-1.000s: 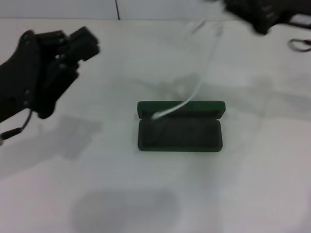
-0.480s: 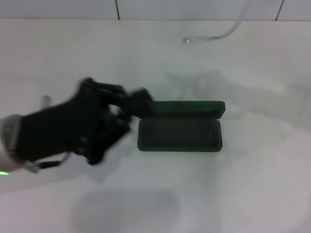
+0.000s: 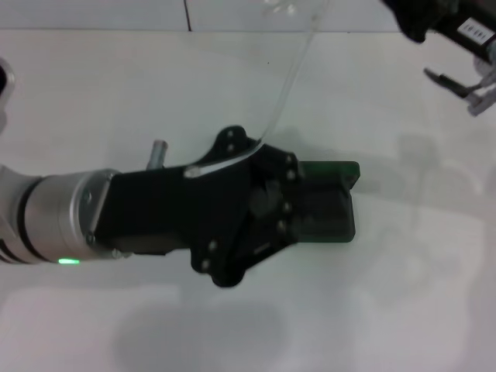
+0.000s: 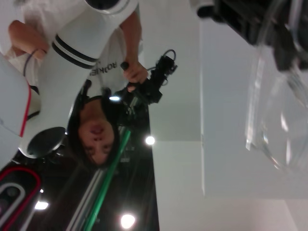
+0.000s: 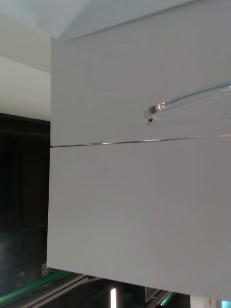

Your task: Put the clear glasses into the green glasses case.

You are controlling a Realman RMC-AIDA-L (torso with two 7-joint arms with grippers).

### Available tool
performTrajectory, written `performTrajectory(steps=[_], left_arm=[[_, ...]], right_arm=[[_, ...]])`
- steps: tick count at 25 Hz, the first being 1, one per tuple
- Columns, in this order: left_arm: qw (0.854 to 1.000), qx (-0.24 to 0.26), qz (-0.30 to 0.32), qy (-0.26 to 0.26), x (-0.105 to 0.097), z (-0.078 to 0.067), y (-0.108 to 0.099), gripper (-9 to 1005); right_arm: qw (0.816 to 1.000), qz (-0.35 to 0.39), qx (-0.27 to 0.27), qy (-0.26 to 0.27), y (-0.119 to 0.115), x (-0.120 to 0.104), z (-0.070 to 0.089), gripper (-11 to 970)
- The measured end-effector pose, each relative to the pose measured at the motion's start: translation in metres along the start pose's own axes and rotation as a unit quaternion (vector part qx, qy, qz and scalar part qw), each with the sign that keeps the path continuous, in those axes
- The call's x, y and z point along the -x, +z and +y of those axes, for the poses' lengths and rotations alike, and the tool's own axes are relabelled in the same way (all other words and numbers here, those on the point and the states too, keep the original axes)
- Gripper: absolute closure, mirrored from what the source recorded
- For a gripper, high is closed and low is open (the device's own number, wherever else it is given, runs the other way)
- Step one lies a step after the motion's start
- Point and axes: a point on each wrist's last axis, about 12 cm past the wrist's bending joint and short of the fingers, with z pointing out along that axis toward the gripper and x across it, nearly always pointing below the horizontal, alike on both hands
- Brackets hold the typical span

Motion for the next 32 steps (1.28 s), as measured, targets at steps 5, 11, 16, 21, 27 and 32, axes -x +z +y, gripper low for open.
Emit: performTrajectory(steps=[5,11,16,21,27,32], left_arm=[[1.000,0.024,-0.009,0.010,0.003,0.002,-0.005,929],[0.999,0.044,-0.016,0.023,0.004,0.001,-0.010,929],[0.998,0.052,-0.020,0.032,0.005,0.002,-0.012,929],[0.997,0.063,-0.024,0.037,0.006,0.003,-0.014,929],[0.996,0.072,-0.027,0.043,0.007,0.003,-0.017,929],[0.995,0.079,-0.030,0.046,0.007,0.003,-0.018,928]], right_arm=[[1.000,-0.005,0.002,0.011,-0.001,-0.006,0.006,899],[1.000,-0.008,-0.003,0.008,-0.004,-0.005,0.007,899],[1.000,-0.007,-0.006,0.008,-0.004,-0.006,0.007,899],[1.000,-0.002,-0.010,0.009,-0.004,-0.007,0.005,900],[1.000,0.012,-0.011,0.015,-0.003,-0.011,0.005,901],[0.999,0.030,0.000,0.024,0.001,-0.017,0.007,901]])
